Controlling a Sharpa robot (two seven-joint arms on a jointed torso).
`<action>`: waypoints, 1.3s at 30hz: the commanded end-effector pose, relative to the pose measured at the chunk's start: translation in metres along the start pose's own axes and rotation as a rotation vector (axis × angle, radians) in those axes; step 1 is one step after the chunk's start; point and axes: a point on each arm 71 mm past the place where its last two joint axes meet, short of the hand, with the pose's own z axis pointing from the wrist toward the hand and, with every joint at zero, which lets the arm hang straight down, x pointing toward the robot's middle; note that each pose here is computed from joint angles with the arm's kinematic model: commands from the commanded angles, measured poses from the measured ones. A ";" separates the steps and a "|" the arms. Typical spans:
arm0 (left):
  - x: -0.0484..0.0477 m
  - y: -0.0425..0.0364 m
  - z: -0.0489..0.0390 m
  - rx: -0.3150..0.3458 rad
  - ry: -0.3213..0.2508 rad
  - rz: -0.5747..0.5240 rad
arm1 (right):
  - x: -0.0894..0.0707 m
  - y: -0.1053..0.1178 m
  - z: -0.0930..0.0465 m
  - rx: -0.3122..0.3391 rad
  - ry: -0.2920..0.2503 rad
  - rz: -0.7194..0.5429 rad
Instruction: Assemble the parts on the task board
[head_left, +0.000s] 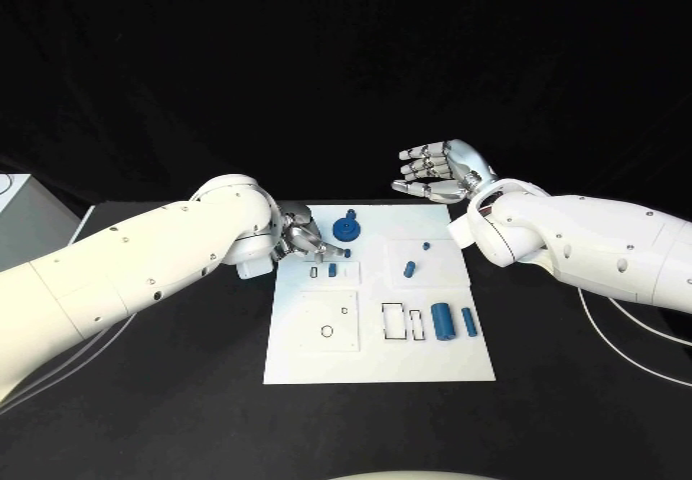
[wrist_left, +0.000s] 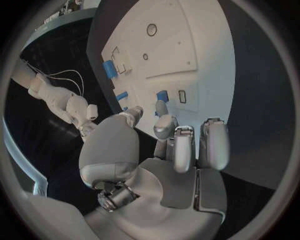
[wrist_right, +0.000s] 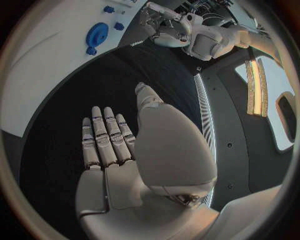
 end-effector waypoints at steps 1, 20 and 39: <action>-0.0055 -0.0023 -0.0044 0.017 -0.015 -0.017 | 0.001 0.001 0.000 -0.013 0.010 0.000; -0.0527 0.0480 0.0085 -0.141 -0.124 -0.094 | 0.000 0.001 0.001 -0.015 -0.001 -0.007; -0.0592 0.0416 0.0209 -0.145 -0.132 -0.168 | 0.002 0.004 0.002 -0.020 0.006 -0.005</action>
